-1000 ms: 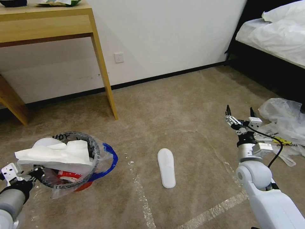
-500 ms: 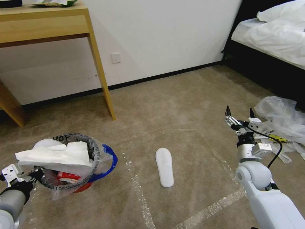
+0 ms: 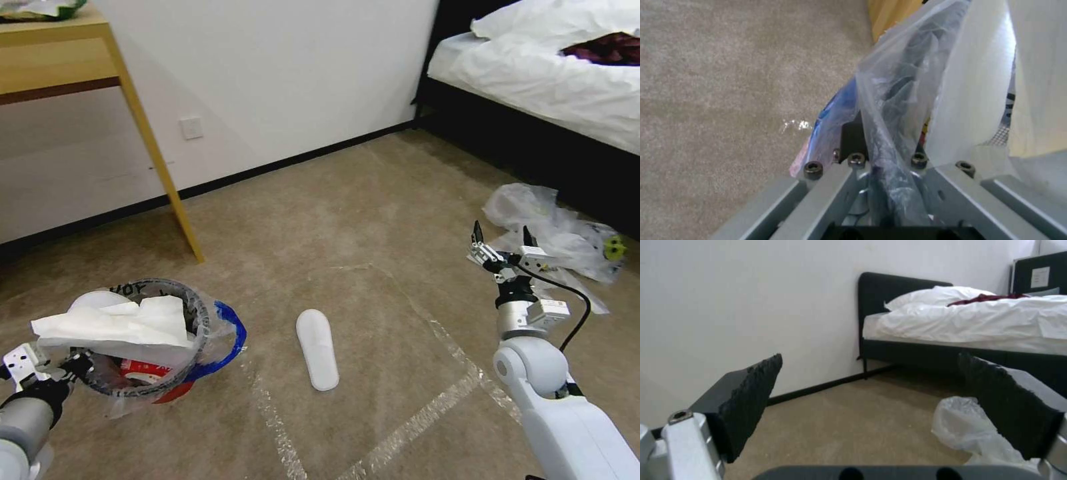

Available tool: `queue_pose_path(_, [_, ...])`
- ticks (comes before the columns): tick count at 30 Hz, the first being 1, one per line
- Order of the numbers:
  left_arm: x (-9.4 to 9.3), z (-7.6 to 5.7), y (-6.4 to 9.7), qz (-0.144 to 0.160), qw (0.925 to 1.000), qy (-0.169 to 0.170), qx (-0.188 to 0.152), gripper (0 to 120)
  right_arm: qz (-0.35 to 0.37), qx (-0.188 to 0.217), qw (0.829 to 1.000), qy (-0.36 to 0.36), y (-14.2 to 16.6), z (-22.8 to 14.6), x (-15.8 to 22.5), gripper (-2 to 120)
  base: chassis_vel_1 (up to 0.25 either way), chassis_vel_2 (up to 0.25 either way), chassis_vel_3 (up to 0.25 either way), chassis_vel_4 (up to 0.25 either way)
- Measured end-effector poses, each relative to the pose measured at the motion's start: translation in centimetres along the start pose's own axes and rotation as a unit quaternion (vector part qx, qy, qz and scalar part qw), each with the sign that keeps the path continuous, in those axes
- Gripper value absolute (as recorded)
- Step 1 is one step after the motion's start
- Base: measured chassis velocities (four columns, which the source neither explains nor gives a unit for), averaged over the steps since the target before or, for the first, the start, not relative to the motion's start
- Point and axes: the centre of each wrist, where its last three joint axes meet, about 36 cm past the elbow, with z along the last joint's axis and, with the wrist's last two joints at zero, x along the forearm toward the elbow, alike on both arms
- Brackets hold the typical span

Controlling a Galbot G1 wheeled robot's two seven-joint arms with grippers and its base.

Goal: Pick up the trash bin and place the garbage on the floor into it.

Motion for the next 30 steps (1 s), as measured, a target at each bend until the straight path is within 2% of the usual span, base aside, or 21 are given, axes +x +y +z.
queue_pose_path(16, [0.06, -0.44, 0.48, -0.007, 1.0000, -0.006, 0.004, 1, -0.004, 0.001, 1.000, 0.000, 0.19, 0.28, -0.16, 100, 0.000, 0.000, 0.000, 0.000])
queue_pose_path(30, [0.27, -0.18, 0.37, -0.008, 1.0000, -0.004, 0.005, 1, -0.019, 0.005, 1.000, -0.003, 0.61, 0.05, -0.45, 100, 0.000, 0.000, 0.000, 0.000])
